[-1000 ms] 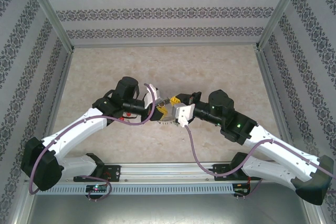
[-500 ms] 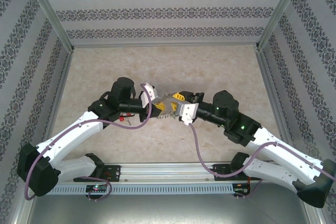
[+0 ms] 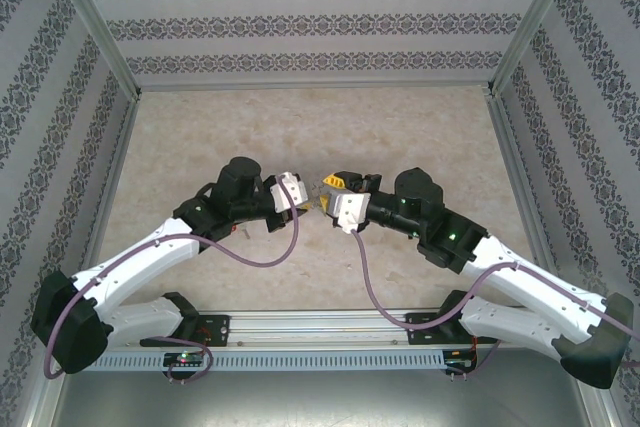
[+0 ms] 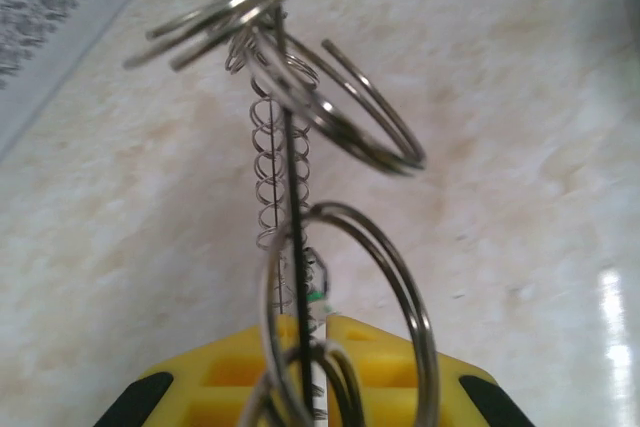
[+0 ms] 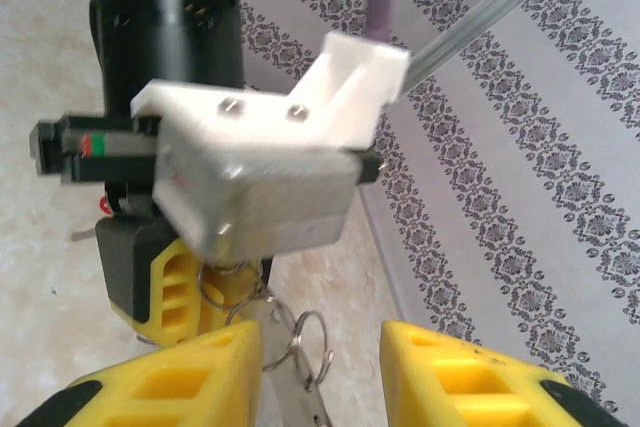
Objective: Put the keys on the keyring
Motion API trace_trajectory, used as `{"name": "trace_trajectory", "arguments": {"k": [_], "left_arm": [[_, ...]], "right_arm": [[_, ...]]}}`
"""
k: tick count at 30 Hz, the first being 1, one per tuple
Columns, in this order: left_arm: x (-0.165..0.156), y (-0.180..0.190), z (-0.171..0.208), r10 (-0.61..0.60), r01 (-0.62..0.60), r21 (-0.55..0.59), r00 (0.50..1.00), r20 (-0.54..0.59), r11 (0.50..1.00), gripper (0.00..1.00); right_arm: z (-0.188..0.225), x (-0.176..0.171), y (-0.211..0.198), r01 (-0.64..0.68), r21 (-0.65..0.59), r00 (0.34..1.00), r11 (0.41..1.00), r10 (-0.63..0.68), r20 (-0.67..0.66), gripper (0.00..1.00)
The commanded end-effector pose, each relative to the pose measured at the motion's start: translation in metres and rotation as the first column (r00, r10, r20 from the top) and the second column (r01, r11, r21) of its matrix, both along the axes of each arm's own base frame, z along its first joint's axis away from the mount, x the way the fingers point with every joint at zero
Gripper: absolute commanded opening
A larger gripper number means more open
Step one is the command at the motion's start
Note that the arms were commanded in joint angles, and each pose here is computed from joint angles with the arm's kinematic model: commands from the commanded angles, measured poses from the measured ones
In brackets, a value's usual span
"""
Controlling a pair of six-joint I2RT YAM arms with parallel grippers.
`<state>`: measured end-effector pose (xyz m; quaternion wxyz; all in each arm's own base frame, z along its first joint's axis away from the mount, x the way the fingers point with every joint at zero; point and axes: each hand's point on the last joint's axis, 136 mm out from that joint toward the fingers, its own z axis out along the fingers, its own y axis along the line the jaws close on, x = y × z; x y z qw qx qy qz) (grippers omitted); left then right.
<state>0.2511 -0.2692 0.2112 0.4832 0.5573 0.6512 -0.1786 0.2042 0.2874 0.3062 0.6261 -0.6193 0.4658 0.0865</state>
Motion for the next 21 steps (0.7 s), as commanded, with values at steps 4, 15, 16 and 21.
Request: {"name": "trace_trajectory", "arguments": {"k": [4,15,16,21], "left_arm": [[0.043,-0.002,0.022,-0.036,-0.11,0.253,0.858,0.512,0.961,0.0],[0.061,0.011,0.056,-0.084,-0.172,0.327,0.763,0.641,0.929,0.0],[0.06,0.012,0.06,-0.076,-0.161,0.31,0.772,0.631,0.937,0.0],[0.055,0.009,0.075,-0.031,-0.116,0.221,0.824,0.565,0.968,0.0]], "right_arm": [[-0.007,-0.001,0.005,-0.014,0.023,1.0,1.0,0.015,-0.019,0.38],[-0.033,-0.01,-0.013,-0.033,0.013,0.999,0.999,0.033,-0.009,0.45],[-0.034,-0.008,-0.013,-0.028,0.019,1.0,0.999,0.028,-0.01,0.45],[-0.029,0.004,-0.012,0.015,0.056,1.0,0.998,-0.016,0.019,0.44]]}}
